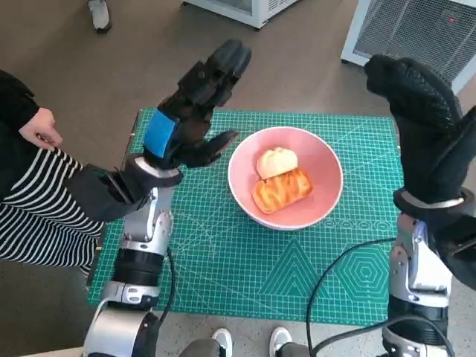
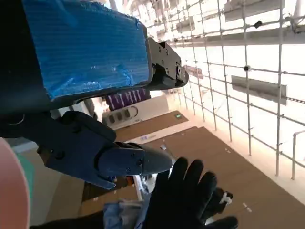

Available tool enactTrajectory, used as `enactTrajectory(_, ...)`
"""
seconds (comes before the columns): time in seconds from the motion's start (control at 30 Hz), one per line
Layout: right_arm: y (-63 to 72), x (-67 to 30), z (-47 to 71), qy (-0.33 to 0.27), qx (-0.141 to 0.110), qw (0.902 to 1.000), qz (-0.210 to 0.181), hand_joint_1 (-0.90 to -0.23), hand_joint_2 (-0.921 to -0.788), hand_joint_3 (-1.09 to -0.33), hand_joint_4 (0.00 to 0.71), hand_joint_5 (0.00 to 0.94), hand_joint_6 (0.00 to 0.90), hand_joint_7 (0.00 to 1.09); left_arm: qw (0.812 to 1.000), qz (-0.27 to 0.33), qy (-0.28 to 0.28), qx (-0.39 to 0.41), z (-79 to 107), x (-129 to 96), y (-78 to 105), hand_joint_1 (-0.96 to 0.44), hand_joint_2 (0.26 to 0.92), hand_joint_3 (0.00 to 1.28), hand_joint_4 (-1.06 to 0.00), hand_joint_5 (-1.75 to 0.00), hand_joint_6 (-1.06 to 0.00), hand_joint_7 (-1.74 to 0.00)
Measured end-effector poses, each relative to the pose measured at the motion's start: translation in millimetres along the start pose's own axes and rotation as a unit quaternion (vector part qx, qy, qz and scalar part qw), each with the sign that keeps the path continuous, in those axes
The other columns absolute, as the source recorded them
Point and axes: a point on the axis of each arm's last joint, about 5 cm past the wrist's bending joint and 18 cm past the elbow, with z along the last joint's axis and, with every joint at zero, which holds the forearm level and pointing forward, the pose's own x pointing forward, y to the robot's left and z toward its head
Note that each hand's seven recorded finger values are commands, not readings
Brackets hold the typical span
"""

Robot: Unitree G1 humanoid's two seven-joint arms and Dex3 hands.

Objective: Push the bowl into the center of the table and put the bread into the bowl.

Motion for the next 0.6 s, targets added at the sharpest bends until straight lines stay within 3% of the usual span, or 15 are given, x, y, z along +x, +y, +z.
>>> enactTrajectory(0.03,-0.2,0.0,-0.1,0.001,-0.001,1.0,0.0,-0.716,-0.921,-0.606,0.166,0.0,0.083,0.45,1.0,-0.003,-0.001,0.001,0.6,0.2,0.3,-0.65,0.888,0.46,-0.11,-0.01,-0.13,-0.28)
enactTrajectory(0.13,-1.0,0.1,-0.3,0.003,-0.007,1.0,0.002,-0.711,-0.921,-0.607,0.166,0.0,0.082,0.45,1.0,-0.009,-0.004,0.004,1.9,0.9,0.4,-0.65,0.86,0.5,-0.11,-0.01,-0.04,-0.48)
enactTrajectory(0.6,-3.3,1.8,0.8,0.004,-0.022,0.9997,0.008,-0.707,-0.921,-0.607,0.166,0.0,0.08,0.45,1.0,-0.018,-0.018,0.007,7.2,5.9,-3.3,-0.66,0.822,0.56,-0.1,-0.01,0.0,-0.57)
